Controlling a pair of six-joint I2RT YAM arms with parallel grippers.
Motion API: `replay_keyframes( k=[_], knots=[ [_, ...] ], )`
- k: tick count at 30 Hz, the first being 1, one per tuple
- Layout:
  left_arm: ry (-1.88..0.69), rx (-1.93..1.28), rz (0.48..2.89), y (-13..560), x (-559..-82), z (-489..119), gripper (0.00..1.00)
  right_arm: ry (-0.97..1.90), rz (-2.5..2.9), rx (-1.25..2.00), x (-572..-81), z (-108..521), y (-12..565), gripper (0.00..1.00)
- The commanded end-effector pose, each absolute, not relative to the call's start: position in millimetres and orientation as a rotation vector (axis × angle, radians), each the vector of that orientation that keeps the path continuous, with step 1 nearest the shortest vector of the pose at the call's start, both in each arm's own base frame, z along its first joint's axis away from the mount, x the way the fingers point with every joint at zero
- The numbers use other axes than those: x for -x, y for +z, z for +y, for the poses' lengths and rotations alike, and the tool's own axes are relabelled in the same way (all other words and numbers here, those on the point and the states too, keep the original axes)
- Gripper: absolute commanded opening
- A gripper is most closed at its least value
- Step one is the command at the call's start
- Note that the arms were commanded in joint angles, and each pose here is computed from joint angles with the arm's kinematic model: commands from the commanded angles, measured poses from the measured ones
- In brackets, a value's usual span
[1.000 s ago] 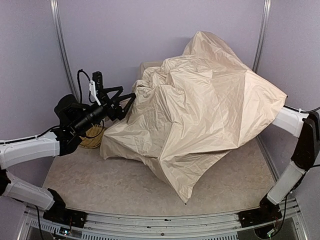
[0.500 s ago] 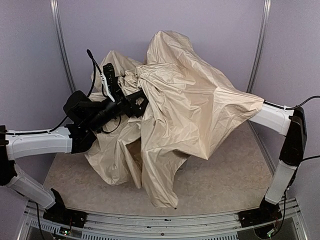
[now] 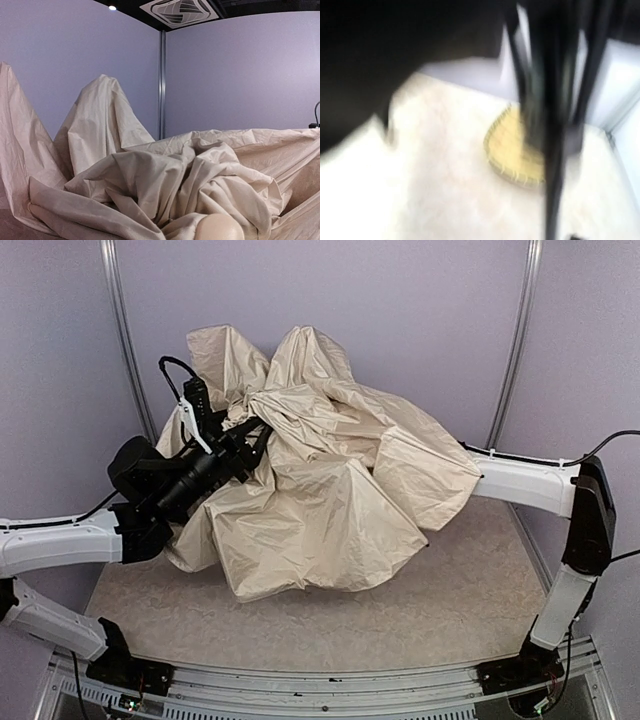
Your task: Put away the umbrella
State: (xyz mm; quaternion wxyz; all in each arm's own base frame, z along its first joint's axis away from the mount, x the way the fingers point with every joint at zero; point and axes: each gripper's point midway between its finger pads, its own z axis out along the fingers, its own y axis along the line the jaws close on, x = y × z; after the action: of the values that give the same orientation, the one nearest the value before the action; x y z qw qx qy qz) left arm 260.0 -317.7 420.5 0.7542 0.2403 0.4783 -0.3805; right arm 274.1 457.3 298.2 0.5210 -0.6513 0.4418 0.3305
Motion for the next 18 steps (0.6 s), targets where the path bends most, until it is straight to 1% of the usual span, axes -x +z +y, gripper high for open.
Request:
replay_keyframes(
  k=[1,3,4,7,9,10,12,13,14,17,18],
  knots=[
    [-0.6,-0.208,1.004,466.1,-275.1,-237.0,0.0,0.695,1.196,1.375,-299.1,430.5,308.7,0.85],
    [-0.531,-0.11,1.01,471.8,-278.6,-208.3,0.0,0.66,1.276,1.288,-314.3,411.1,304.7,0.94],
    [-0.5,-0.072,1.013,473.3,-280.6,-194.9,0.0,0.641,1.316,1.248,-321.0,401.6,302.0,0.96],
    [-0.434,0.016,1.015,476.2,-280.5,-162.7,0.0,0.568,1.423,1.128,-336.8,373.8,295.3,0.98],
    [-0.386,0.066,1.022,475.3,-281.4,-146.1,0.0,0.55,1.463,1.1,-335.4,365.2,289.0,0.96],
    [-0.363,0.088,1.028,474.3,-282.3,-139.6,0.0,0.577,1.473,1.1,-328.7,365.2,287.0,0.92],
    [-0.323,0.125,1.043,470.6,-284.5,-129.6,0.0,0.678,1.473,1.117,-306.4,375.8,279.8,0.8],
    [-0.315,0.135,1.045,469.5,-284.7,-126.6,0.0,0.729,1.468,1.141,-291.6,383.4,267.9,0.7],
    [-0.31,0.138,1.049,467.0,-285.3,-125.7,0.0,0.768,1.455,1.165,-278.4,392.1,259.0,0.61],
    [-0.314,0.133,1.059,460.8,-287.8,-127.5,0.01,0.809,1.454,1.266,-243.5,418.7,216.9,0.4],
    [-0.312,0.129,1.065,459.4,-289.2,-128.8,0.01,0.794,1.48,1.282,-237.8,426.3,201.9,0.28]
  ],
)
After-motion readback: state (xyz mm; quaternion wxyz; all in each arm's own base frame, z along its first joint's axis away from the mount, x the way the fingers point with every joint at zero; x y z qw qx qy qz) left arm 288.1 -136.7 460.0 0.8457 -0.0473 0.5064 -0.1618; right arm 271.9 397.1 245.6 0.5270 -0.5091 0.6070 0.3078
